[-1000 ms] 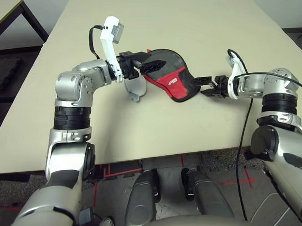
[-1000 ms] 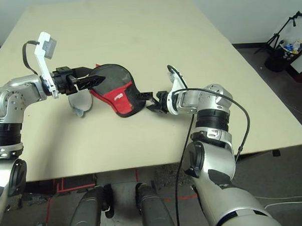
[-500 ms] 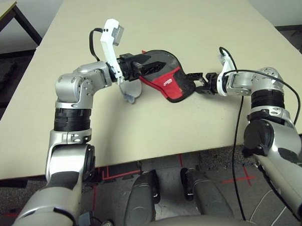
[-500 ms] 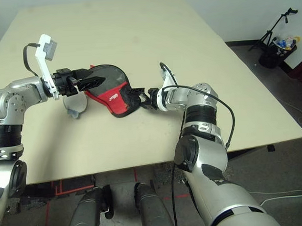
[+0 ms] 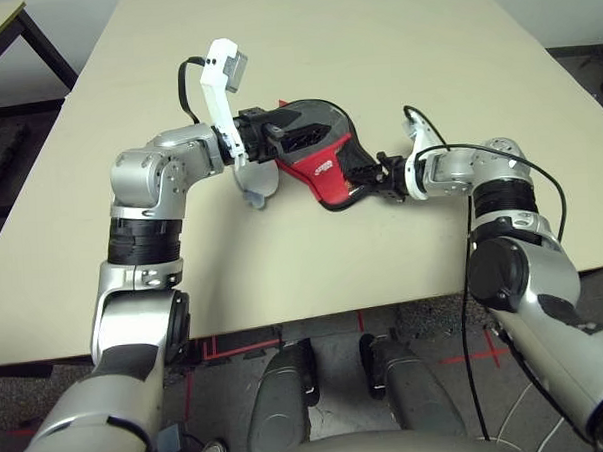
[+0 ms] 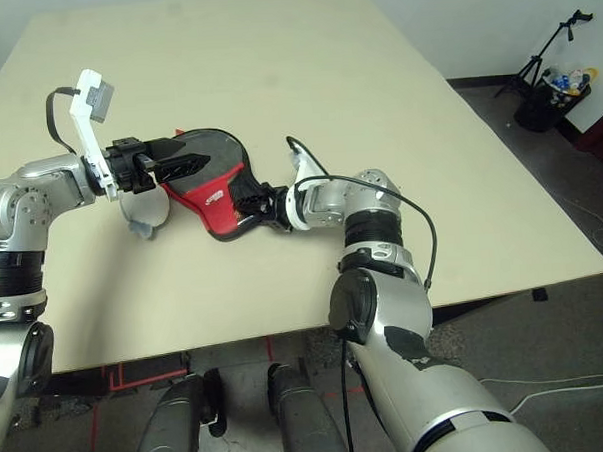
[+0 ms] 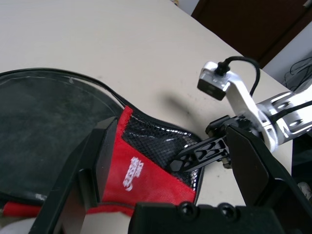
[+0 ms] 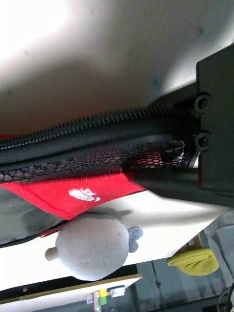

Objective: Store the ping-pong paddle in its case and zip it.

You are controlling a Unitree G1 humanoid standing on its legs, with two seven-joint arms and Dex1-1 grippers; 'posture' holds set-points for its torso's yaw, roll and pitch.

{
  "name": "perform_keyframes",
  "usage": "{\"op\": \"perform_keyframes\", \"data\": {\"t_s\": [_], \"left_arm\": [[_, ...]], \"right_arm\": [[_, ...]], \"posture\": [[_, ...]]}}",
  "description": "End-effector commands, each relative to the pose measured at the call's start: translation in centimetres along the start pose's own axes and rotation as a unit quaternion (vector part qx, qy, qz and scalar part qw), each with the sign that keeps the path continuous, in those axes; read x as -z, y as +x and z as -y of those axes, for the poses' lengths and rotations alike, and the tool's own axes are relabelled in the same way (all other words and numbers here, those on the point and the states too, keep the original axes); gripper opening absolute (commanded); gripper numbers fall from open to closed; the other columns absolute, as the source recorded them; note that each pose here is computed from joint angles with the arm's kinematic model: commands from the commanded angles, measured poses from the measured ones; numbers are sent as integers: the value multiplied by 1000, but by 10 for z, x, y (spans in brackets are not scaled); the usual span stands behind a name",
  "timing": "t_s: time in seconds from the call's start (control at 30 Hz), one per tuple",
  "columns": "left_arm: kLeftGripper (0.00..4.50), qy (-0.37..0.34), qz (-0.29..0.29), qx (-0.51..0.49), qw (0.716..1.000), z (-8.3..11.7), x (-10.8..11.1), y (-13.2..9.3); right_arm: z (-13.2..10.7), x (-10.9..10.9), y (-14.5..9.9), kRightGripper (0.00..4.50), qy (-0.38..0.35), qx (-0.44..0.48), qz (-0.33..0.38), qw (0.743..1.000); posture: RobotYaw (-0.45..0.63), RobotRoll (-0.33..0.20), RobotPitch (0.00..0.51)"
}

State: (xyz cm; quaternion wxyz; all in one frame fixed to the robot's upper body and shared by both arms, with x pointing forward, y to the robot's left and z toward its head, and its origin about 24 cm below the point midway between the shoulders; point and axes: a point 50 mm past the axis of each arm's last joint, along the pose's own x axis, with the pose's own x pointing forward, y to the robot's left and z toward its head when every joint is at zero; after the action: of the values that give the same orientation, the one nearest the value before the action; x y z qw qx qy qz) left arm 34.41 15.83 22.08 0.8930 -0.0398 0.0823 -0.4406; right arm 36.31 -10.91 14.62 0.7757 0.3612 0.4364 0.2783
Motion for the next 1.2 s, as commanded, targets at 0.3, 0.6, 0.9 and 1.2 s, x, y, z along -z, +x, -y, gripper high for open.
{"op": "perform_keyframes", "data": {"t_s": [0.3,0.6,0.9,1.2], "left_arm": [[4500,-3,-3,-2,1000,-1,5,0],[4500,-1,-2,2,1000,-1,5,4],[4500,2,-4,7,1000,-3,4,7],[4500,3,-4,11,1000,-3,4,10]], "right_arm": [[10,29,-25,40,26,-28,-39,998],[-24,107,-51,40,197,92,130,967],[-40,150,-71,40,257,127,136,948],[-28,171,-76,40,265,181,115,940]], "posture": [[23,0,218],[-3,0,213],[-32,0,207],[-28,0,204]]}}
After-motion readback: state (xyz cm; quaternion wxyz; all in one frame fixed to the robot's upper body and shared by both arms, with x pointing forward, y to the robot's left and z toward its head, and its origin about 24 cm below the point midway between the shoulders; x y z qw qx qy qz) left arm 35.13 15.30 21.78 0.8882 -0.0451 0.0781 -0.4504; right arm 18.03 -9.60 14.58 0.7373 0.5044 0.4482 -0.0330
